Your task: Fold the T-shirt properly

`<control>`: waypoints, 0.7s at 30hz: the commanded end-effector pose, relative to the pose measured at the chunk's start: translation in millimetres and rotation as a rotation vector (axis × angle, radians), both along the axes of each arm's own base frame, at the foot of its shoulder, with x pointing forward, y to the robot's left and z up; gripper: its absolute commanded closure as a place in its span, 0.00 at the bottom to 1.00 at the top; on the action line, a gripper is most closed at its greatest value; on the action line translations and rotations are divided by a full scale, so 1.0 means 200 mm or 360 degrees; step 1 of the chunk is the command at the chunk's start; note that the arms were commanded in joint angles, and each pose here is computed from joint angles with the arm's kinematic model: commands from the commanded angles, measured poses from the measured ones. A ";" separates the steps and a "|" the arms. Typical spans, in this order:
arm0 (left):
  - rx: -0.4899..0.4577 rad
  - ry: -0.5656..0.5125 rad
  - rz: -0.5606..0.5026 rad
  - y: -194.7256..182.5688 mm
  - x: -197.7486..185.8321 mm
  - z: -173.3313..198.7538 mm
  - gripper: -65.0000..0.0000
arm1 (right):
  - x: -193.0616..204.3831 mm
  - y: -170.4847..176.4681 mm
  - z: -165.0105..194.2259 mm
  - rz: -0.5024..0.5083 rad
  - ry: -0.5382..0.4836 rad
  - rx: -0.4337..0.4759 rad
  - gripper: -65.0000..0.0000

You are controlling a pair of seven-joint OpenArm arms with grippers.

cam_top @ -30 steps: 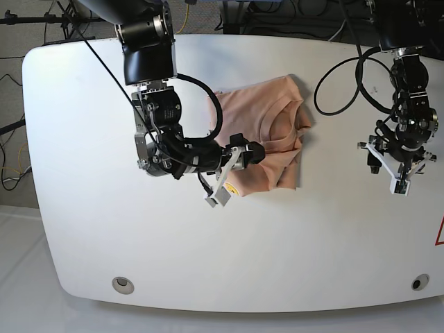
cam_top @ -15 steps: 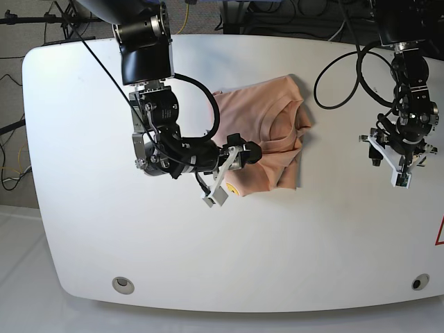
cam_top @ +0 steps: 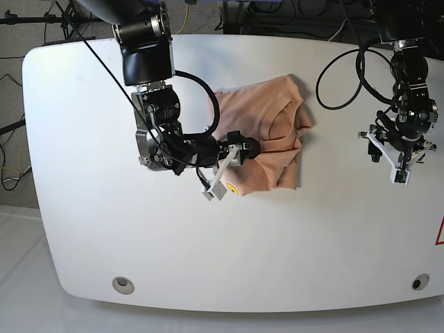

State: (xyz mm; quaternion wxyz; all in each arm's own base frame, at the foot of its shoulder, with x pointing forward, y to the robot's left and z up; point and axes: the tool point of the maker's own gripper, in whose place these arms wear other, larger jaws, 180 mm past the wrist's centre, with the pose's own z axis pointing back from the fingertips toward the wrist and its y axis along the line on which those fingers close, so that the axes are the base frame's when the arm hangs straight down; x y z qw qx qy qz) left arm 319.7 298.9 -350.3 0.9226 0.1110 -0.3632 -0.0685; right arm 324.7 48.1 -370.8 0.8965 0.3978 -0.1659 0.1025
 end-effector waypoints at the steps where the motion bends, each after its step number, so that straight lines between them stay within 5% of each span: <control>1: 0.0030 -0.0090 -0.0009 0.02 0.05 0.09 0.44 | 0.07 0.03 0.09 -0.0013 -0.0089 0.0062 0.57; 10: 0.0028 -0.0087 -0.0009 0.02 0.05 0.08 0.44 | 0.09 0.04 0.11 -0.0009 -0.0112 0.0044 0.57; 21: 0.0028 -0.0090 -0.0002 0.03 0.04 0.09 0.44 | 0.03 0.25 0.10 0.0154 -0.0175 -0.0074 0.57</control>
